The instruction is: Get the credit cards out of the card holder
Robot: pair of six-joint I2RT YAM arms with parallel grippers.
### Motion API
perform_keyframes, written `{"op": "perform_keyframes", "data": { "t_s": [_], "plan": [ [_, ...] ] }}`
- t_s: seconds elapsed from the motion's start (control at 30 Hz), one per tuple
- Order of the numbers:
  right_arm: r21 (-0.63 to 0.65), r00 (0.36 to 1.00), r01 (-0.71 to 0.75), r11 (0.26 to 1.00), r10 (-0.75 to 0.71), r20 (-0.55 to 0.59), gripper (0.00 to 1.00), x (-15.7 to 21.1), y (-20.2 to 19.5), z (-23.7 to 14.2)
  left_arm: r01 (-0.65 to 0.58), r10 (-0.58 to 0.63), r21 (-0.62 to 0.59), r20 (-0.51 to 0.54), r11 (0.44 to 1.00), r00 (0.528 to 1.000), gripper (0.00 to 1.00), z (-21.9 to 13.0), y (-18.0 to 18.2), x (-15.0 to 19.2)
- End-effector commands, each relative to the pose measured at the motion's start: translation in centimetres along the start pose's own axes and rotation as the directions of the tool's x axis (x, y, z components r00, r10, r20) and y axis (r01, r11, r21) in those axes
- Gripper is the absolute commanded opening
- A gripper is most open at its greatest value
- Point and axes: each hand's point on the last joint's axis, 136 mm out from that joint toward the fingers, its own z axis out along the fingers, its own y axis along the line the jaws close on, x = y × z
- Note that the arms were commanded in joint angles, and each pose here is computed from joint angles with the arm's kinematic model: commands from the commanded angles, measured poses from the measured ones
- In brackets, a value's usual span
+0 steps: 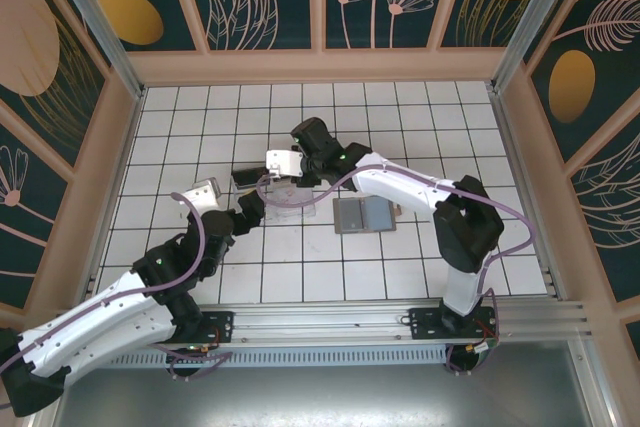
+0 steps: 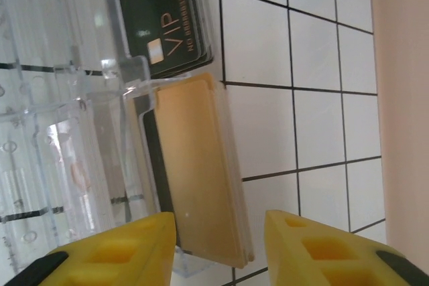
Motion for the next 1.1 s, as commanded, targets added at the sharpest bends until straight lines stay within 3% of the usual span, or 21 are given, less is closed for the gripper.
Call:
{"op": "perform_keyframes", "data": {
  "t_s": [0.0, 0.13, 0.23, 0.4, 0.53, 0.6, 0.7, 0.83, 1.07],
  "plan": [
    [0.147, 0.981, -0.184, 0.972, 0.173, 0.083, 0.43, -1.0, -5.0, -2.7, -0.021, 0.021, 0.021, -0.01, 1.0, 1.0, 0.99, 0.4, -0.5, 0.4],
    [0.194, 0.89, -0.444, 0.875, 0.407, 0.205, 0.43, 0.3, -7.9, -5.9, -0.036, 0.037, 0.047, -0.036, 0.998, 0.999, 0.99, 0.9, -1.5, 0.9],
    [0.173, 0.753, -0.649, 0.741, 0.593, 0.284, 0.42, 2.3, -8.9, -8.1, -0.051, 0.055, 0.055, -0.063, 0.997, 0.997, 0.99, 1.5, -2.5, 1.3],
    [0.124, 0.408, -0.913, 0.389, 0.863, 0.298, 0.4, 7.9, -8.5, -10.1, -0.069, 0.073, 0.051, -0.1, 0.996, 0.992, 0.97, 2.8, -4.0, 1.8],
    [0.041, 0.13, -0.991, 0.124, 0.965, 0.229, 0.39, 12.4, -6.0, -9.9, -0.045, 0.06, 0.103, -0.147, 0.994, 0.987, 0.95, 3.7, -6.0, 2.8],
    [0.016, 0.004, -1.0, 0.001, 0.983, 0.183, 0.38, 14.5, -4.1, -9.5, -0.033, 0.056, 0.127, -0.184, 0.991, 0.981, 0.99, 4.3, -7.2, 3.6],
    [0.035, -0.104, -0.993, -0.11, 0.984, 0.148, 0.36, 17.1, -1.1, -8.9, -0.015, 0.058, 0.176, -0.241, 0.984, 0.969, 0.92, 5.2, -9.4, 4.6],
    [0.105, -0.189, -0.974, -0.202, 0.974, 0.124, 0.35, 19.9, 2.6, -8.4, 0.03, 0.046, 0.231, -0.315, 0.973, 0.948, 0.86, 6.4, -11.7, 6.6],
    [0.193, -0.285, -0.935, -0.297, 0.954, 0.088, 0.29, 23.2, 8.1, -8.4, 0.084, 0.041, 0.254, -0.451, 0.963, 0.892, 0.67, 8.2, -14.3, 11.3]
  ]
}}
